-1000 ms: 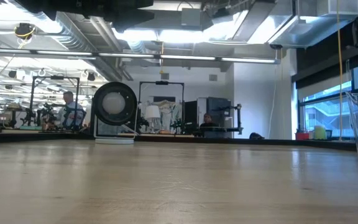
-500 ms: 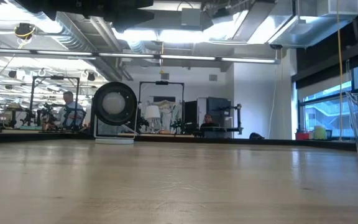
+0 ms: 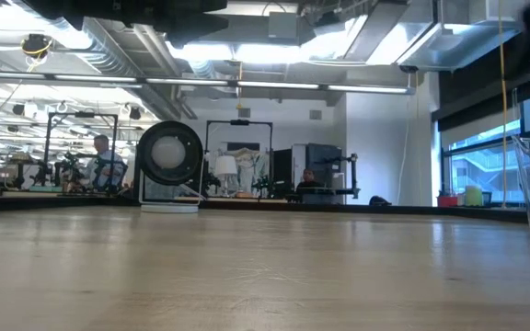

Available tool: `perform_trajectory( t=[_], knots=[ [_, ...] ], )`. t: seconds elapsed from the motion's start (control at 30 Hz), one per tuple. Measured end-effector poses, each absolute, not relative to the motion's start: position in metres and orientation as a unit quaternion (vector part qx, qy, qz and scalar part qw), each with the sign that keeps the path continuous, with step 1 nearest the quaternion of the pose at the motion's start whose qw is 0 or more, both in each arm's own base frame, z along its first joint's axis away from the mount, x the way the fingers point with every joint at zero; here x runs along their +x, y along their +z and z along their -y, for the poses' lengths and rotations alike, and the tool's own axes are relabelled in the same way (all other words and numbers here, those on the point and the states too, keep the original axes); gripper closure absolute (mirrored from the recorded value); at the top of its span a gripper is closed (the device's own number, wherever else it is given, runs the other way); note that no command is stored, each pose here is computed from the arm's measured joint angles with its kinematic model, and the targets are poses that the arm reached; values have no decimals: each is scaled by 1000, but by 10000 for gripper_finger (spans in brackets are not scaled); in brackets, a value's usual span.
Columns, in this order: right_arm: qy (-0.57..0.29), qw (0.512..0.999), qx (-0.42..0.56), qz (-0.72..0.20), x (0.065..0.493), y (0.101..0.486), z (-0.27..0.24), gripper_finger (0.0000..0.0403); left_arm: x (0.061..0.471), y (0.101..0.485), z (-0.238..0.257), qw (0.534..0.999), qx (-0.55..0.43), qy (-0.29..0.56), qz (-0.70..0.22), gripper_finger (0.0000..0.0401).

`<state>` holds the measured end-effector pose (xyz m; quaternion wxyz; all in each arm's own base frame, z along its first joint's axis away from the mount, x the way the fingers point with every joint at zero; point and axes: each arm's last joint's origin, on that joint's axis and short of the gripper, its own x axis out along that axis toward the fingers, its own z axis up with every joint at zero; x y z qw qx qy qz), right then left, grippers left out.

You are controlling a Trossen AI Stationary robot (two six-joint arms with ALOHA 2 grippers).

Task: Pick & Place food coloring
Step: Return to Home Position

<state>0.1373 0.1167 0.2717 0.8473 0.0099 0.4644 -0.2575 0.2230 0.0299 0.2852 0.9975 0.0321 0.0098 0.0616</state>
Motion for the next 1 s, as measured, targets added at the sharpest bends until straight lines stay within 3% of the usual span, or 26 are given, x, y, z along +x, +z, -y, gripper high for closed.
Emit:
perform_trajectory(
  t=[0.13,0.3,0.43,0.57,0.67,0.87,1.0],
  knots=[
    [-245,883,-70,-393,145,281,-118,244,223,285,-30,998,32,62,-10,150],
    [-263,887,-36,-377,154,286,-105,244,223,285,-30,998,32,62,-10,150],
    [-169,910,-9,-378,174,282,-97,244,223,285,-30,997,32,69,-10,150],
    [-51,950,-24,-306,196,282,-80,244,223,285,-30,997,32,72,-10,150],
    [-8,966,0,-257,194,283,-53,244,222,286,-30,997,32,71,-9,150],
    [-51,983,31,-171,160,274,-14,244,204,282,-28,997,14,73,-31,150],
    [-74,987,42,-134,137,267,-4,244,185,269,-29,996,-2,78,39,150]
  ],
)
